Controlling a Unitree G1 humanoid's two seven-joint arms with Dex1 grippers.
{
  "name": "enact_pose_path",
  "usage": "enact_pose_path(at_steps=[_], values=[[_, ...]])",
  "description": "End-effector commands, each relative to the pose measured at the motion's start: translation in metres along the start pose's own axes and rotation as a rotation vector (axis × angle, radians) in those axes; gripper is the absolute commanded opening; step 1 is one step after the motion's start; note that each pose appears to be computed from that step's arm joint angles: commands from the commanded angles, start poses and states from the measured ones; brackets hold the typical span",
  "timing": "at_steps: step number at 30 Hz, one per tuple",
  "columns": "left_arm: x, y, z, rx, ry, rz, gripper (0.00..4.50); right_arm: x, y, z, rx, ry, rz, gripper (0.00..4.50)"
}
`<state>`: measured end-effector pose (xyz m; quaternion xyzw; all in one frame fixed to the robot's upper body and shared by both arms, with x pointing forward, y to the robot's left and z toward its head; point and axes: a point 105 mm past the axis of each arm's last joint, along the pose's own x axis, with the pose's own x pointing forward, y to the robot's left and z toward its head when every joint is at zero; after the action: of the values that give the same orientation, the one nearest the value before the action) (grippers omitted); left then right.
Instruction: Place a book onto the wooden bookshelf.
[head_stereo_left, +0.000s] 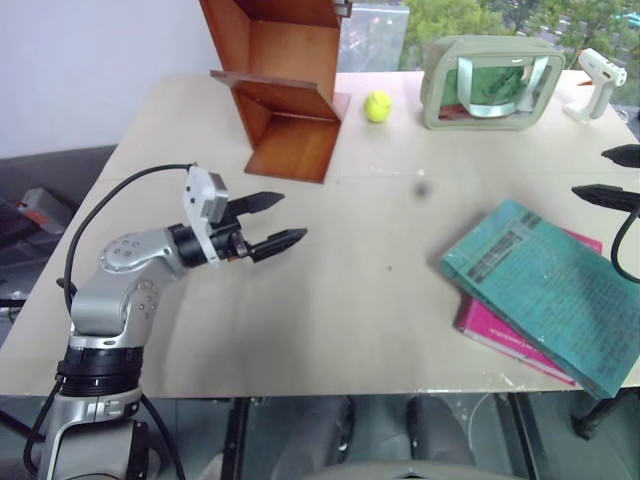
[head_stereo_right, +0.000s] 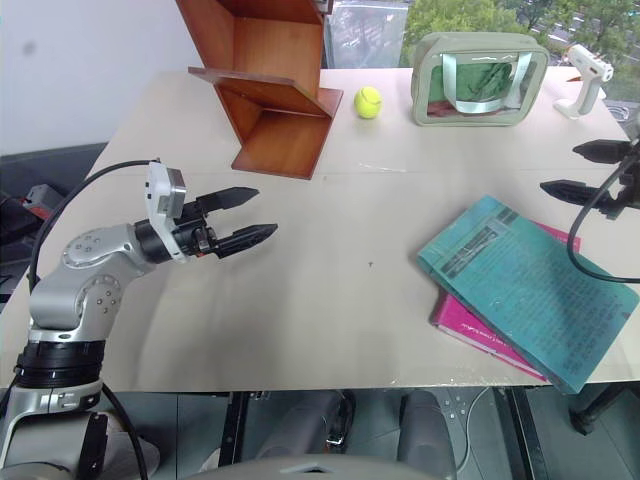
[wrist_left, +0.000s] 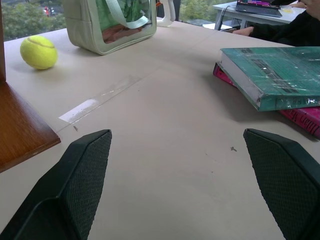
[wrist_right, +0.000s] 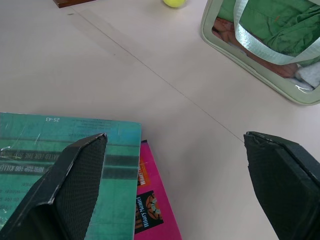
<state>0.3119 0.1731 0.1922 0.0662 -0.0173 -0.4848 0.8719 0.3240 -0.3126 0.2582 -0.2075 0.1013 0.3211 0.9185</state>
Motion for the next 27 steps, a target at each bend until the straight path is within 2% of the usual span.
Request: enact_pose_path(at_steps=[1, 7, 11, 15, 18, 19, 21, 27], values=[[0.002, 0.001, 0.013, 0.038, -0.043, -0.008, 4.44, -0.014, -0.004, 0.018, -0.063, -0.043, -0.050, 4.50], [0.010, -0.020, 0.012, 0.011, -0.059, -0.152, 4.44, -0.018, -0.005, 0.008, -0.063, -0.011, -0.127, 4.50], [0.011, -0.034, 0.012, 0.001, -0.065, -0.239, 4.44, -0.027, -0.007, -0.011, -0.016, 0.086, -0.197, 4.50], [0.012, -0.051, 0.010, 0.011, -0.055, -0.330, 4.50, -0.050, 0.001, -0.036, 0.029, 0.239, -0.240, 3.31], [0.013, -0.060, 0.009, 0.010, -0.055, -0.375, 4.50, -0.075, 0.007, -0.064, -0.020, 0.424, -0.325, 1.98], [0.014, -0.062, 0.008, 0.013, -0.052, -0.387, 4.50, -0.085, 0.012, -0.075, -0.030, 0.491, -0.346, 1.65], [0.015, -0.064, 0.008, 0.010, -0.052, -0.406, 4.50, -0.100, 0.020, -0.089, 0.014, 0.550, -0.401, 0.81], [0.019, -0.062, 0.009, 0.012, -0.053, -0.418, 4.50, -0.124, 0.057, -0.120, 0.180, 0.665, -0.406, 0.81]])
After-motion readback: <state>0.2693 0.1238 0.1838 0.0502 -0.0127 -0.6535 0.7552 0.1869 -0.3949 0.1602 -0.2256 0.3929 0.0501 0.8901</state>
